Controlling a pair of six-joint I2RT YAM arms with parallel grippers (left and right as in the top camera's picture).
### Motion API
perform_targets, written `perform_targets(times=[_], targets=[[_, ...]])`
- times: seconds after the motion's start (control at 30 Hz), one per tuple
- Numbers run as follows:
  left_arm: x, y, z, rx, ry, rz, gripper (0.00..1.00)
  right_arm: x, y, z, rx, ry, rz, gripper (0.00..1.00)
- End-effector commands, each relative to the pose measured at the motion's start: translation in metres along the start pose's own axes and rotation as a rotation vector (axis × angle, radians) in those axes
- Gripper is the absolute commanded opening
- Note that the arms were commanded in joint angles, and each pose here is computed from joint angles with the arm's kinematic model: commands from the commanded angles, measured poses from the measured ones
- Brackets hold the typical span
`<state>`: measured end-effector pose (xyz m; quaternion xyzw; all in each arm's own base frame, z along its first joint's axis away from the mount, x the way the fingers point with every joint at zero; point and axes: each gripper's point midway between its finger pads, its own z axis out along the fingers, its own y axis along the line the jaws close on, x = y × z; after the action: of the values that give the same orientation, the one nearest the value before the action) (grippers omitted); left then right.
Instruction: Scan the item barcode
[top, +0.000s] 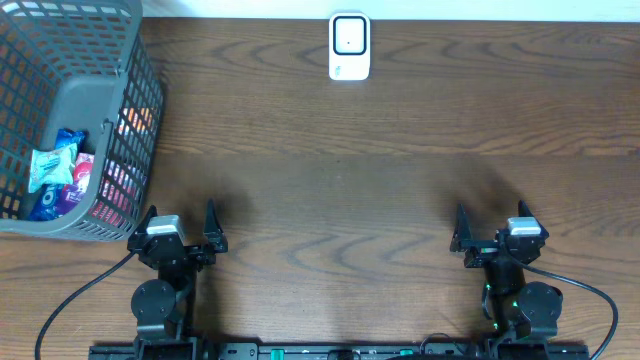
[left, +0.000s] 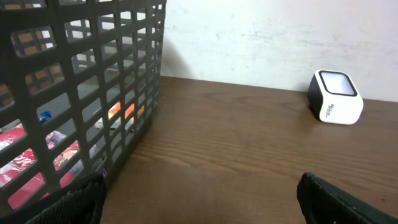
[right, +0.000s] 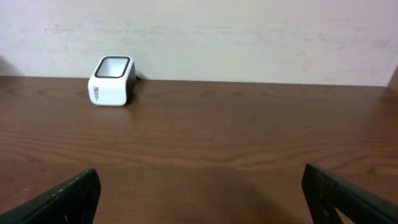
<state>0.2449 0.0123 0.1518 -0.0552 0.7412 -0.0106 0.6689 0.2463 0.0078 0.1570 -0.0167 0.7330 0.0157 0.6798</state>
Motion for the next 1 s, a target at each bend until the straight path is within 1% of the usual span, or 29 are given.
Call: perform_targets(times=[0.0, 0.63, 0.73, 0.77, 0.8, 0.83, 0.87, 0.97], targets=[[0.015, 0.005, 0.000, -0.025, 0.050, -0.003, 0.98, 0.001, -0.003, 0.000, 0.014, 0.000, 0.018, 0.99], [0.015, 0.005, 0.000, -0.023, 0.048, -0.004, 0.98, 0.001, -0.003, 0.000, 0.014, 0.000, 0.018, 0.99], [0.011, -0.020, -0.001, 0.117, 0.040, -0.052, 0.98, 0.001, -0.003, 0.000, 0.014, 0.000, 0.018, 0.99], [0.004, -0.028, -0.002, 0.165, 0.014, -0.052, 0.98, 0.001, -0.003, 0.000, 0.014, 0.000, 0.018, 0.99], [-0.002, -0.042, -0.005, 0.251, -0.005, -0.059, 0.98, 0.001, -0.003, 0.000, 0.014, 0.000, 0.018, 0.99], [-0.005, -0.050, -0.007, 0.294, -0.017, -0.055, 0.98, 0.001, -0.003, 0.000, 0.014, 0.000, 0.018, 0.99], [-0.013, -0.060, -0.011, 0.359, -0.046, -0.047, 0.98, 0.001, -0.003, 0.000, 0.014, 0.000, 0.018, 0.99], [-0.041, -0.081, -0.024, 0.489, -0.162, -0.014, 0.98, 0.001, -0.003, 0.000, 0.014, 0.000, 0.018, 0.99]])
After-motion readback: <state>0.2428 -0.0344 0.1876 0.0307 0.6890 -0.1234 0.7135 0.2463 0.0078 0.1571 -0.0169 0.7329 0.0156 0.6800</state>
